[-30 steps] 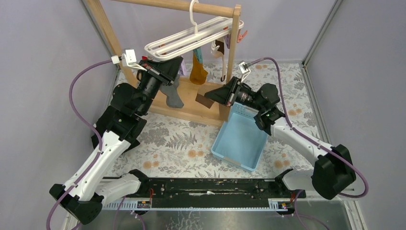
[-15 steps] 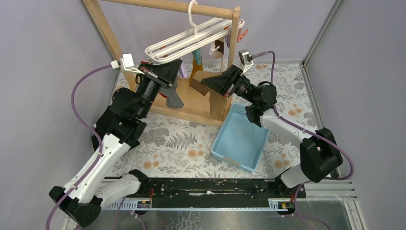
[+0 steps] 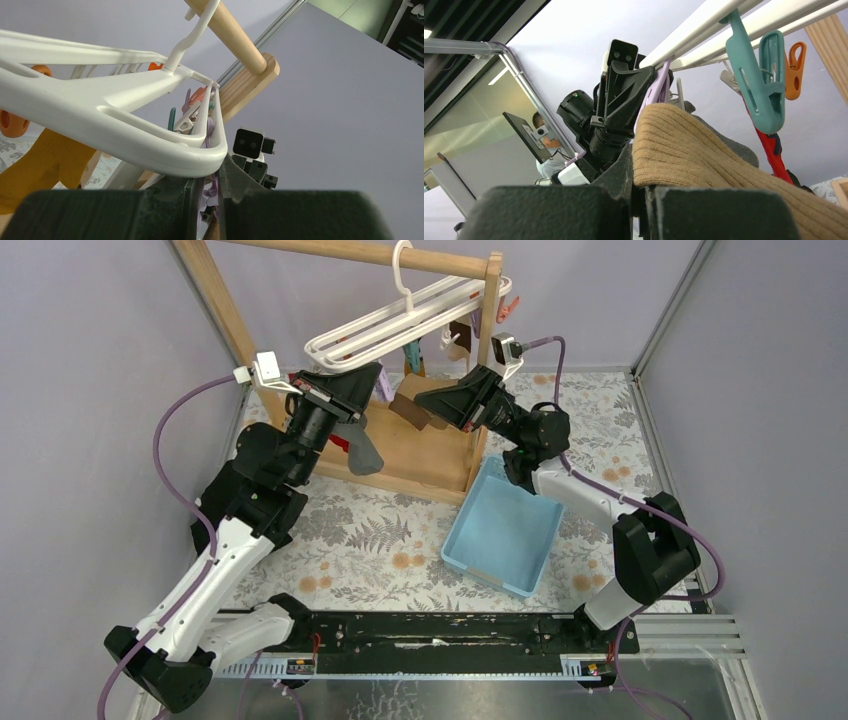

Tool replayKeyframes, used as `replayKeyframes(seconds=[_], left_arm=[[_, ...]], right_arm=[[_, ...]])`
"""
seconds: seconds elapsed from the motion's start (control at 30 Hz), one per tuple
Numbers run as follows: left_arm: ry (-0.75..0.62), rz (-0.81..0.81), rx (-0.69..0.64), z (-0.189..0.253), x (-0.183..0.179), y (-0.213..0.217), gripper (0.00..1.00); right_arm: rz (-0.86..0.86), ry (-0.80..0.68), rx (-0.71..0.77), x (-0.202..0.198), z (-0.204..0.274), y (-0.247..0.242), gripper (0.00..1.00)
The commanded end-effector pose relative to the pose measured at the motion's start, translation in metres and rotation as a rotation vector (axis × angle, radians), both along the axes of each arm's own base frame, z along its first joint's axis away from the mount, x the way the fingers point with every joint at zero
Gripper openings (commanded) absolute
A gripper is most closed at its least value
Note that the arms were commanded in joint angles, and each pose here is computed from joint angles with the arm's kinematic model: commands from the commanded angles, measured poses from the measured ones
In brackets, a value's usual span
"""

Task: Clip the socks to the hanger

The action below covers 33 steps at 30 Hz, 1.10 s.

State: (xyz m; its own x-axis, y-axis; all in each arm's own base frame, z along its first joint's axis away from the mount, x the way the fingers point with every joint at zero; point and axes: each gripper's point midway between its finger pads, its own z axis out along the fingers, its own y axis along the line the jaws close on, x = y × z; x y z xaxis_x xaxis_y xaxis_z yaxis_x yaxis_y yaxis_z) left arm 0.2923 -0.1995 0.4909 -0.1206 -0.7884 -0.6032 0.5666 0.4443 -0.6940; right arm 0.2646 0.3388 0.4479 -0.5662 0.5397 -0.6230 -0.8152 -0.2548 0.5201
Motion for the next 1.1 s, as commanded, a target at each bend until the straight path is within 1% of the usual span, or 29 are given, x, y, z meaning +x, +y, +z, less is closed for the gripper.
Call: replayKeyframes(seconds=[0.0, 0.47, 0.6, 1.07], left_arm=[[-0.046, -0.151, -0.048, 0.013, -0.024, -0.017, 0.0], [-0.084, -0.162, -0.088, 0.019, -0.023, -0.019, 0.0], [-0.096, -0.16, -0.095, 0.021, -0.024, -0.018, 0.0], [-0.098, -0.163, -0.1, 0.02, -0.021, -0.02, 0.0]], right_arm=[[0.03, -0.104, 0.105, -0.02, 0.037, -0.009, 0.0], [0.099, 0.031, 0.185, -0.004, 0.026, -0.007, 0.0], [0.146, 0.064, 0.228, -0.001, 0.026, -0.008, 0.0], [0.158, 0.083, 0.224, 0.005, 0.021, 0.0, 0.0]])
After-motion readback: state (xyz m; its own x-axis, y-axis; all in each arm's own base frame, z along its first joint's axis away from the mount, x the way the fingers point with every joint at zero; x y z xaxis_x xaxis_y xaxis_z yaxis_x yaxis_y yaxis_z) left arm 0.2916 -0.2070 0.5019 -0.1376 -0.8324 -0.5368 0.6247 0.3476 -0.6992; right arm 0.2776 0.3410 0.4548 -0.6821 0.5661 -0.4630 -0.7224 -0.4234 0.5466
